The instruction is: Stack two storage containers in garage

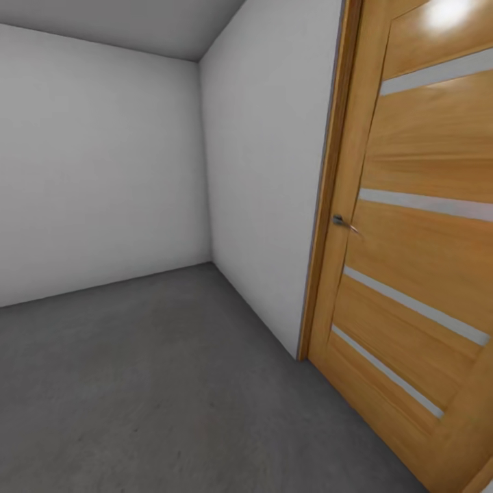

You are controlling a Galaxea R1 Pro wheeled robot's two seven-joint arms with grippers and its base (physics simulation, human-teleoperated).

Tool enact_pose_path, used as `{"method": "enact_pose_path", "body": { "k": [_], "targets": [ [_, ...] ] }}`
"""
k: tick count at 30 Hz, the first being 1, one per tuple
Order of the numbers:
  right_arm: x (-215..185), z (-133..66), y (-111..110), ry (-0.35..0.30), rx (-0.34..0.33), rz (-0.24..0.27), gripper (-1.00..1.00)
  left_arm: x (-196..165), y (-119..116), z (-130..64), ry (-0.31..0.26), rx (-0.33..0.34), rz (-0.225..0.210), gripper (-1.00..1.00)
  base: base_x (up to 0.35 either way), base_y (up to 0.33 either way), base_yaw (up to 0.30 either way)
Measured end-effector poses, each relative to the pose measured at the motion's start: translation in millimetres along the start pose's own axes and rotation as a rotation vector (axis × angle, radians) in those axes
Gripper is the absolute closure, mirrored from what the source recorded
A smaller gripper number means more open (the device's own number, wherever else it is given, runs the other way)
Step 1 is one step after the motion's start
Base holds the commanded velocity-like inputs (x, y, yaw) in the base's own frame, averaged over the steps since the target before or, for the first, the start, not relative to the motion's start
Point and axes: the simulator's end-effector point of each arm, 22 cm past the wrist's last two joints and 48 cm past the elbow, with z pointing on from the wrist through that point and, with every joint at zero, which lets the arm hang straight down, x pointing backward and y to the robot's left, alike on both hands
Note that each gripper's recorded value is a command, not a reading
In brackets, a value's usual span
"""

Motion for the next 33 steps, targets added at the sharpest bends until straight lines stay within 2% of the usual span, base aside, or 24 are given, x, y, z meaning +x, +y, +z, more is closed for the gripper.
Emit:
{"method": "enact_pose_path", "body": {
  "k": [33],
  "targets": [
    [0.2,0.0,0.0,0.000,0.000,0.000,-1.00,0.1,0.0,0.0,0.000,0.000,0.000,-1.00,0.323,0.072,-0.274]
  ]
}}
